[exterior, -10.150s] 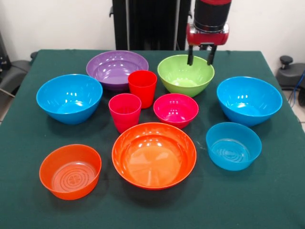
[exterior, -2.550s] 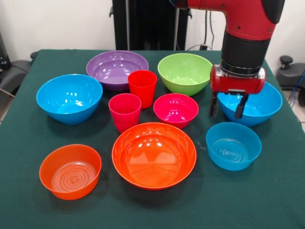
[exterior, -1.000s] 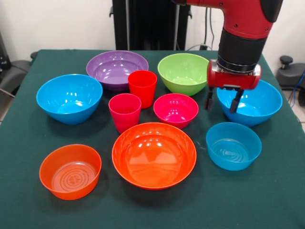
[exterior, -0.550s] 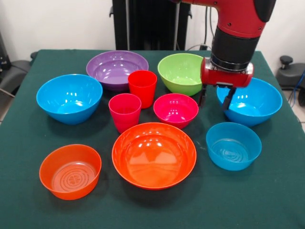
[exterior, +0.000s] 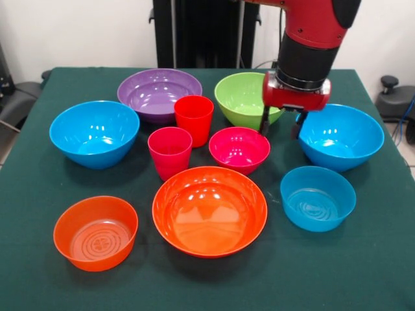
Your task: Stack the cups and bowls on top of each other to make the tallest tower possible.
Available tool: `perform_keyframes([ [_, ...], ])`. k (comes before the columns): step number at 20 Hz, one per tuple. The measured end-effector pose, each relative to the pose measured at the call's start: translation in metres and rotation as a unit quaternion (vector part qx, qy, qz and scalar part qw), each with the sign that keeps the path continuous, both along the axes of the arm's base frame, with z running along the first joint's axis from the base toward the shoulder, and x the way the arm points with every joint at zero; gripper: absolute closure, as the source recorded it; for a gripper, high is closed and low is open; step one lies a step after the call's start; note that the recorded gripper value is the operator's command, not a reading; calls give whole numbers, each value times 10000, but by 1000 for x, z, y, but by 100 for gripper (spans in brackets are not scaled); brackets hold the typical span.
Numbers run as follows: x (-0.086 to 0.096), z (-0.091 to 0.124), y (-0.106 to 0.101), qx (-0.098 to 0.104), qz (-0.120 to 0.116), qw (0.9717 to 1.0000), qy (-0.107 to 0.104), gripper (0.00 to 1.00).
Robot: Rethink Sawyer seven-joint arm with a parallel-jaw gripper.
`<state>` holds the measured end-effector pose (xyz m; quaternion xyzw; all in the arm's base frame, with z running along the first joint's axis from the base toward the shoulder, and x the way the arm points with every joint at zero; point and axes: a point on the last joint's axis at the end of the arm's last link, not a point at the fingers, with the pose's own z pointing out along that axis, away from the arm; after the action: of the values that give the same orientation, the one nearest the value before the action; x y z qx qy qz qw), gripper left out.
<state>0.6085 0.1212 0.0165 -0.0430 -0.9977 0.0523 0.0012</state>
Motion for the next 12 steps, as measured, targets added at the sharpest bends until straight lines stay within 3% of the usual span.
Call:
perform_keyframes([
  [12,-24,1,-27,-131,77,9998,156,0],
])
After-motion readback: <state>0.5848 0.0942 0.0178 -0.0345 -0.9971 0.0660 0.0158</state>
